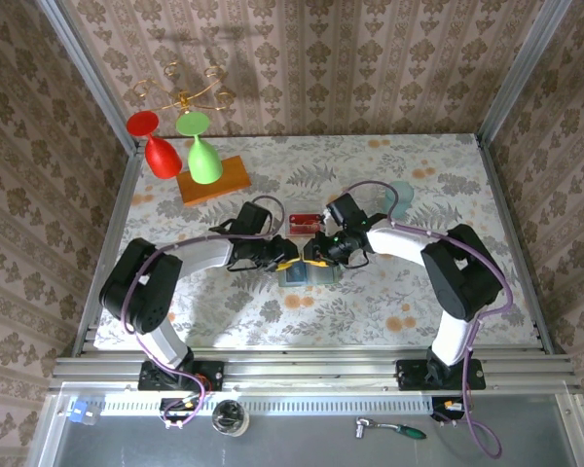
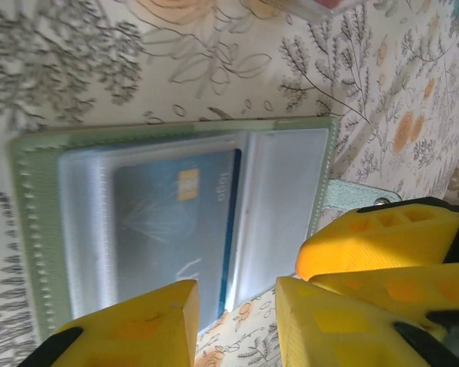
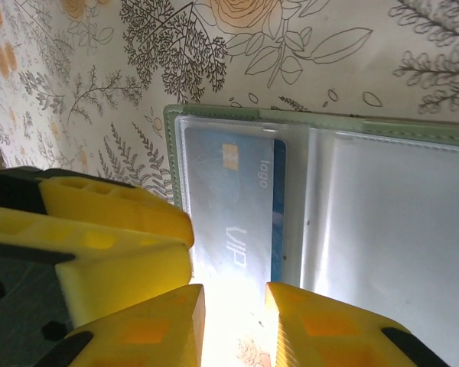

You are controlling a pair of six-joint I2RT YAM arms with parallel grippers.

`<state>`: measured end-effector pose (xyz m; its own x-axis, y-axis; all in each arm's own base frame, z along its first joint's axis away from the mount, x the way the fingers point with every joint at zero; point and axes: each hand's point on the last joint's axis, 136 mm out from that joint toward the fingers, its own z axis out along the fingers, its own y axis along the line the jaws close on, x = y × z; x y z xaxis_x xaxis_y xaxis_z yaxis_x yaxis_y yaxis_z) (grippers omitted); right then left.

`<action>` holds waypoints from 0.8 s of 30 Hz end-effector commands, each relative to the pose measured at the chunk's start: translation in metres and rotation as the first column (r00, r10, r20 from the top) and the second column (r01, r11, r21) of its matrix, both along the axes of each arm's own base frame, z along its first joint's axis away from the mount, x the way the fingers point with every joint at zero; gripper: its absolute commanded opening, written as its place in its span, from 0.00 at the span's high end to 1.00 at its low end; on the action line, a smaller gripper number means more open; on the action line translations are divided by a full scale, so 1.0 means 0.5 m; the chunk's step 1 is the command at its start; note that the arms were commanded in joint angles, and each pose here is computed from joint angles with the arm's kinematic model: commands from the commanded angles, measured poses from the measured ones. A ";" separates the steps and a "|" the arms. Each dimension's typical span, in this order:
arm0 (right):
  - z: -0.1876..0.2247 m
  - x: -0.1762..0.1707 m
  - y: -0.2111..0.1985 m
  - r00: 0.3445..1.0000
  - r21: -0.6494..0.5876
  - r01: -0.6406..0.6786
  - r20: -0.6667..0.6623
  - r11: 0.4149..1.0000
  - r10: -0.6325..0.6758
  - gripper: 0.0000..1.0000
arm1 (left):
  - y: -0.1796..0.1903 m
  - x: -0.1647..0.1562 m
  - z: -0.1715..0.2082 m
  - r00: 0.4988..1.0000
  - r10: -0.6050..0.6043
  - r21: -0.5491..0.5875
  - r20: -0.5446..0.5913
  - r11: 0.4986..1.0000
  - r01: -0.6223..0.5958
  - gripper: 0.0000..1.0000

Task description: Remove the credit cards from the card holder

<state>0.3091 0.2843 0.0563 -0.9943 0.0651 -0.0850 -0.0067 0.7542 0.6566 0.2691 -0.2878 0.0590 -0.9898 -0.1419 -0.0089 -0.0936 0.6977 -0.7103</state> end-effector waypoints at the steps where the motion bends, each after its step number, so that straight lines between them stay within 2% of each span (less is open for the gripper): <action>1: -0.011 0.001 0.006 1.000 0.000 -0.007 -0.015 1.000 0.007 0.71 | 0.015 0.009 0.003 0.999 0.038 -0.013 0.012 0.999 -0.038 0.67; 12: -0.088 -0.022 -0.028 0.998 -0.105 -0.013 -0.070 0.994 0.005 0.71 | 0.020 0.011 -0.011 0.999 0.042 -0.005 0.002 0.999 -0.042 0.68; 16: -0.082 -0.019 -0.029 0.998 -0.114 -0.017 -0.065 0.993 0.009 0.71 | 0.024 0.013 -0.017 0.999 0.046 0.005 -0.003 0.999 -0.046 0.68; 24: -0.032 -0.002 -0.006 1.000 -0.046 -0.025 -0.017 0.999 0.024 0.71 | 0.035 0.011 -0.026 1.000 0.027 0.059 -0.003 0.998 -0.027 0.71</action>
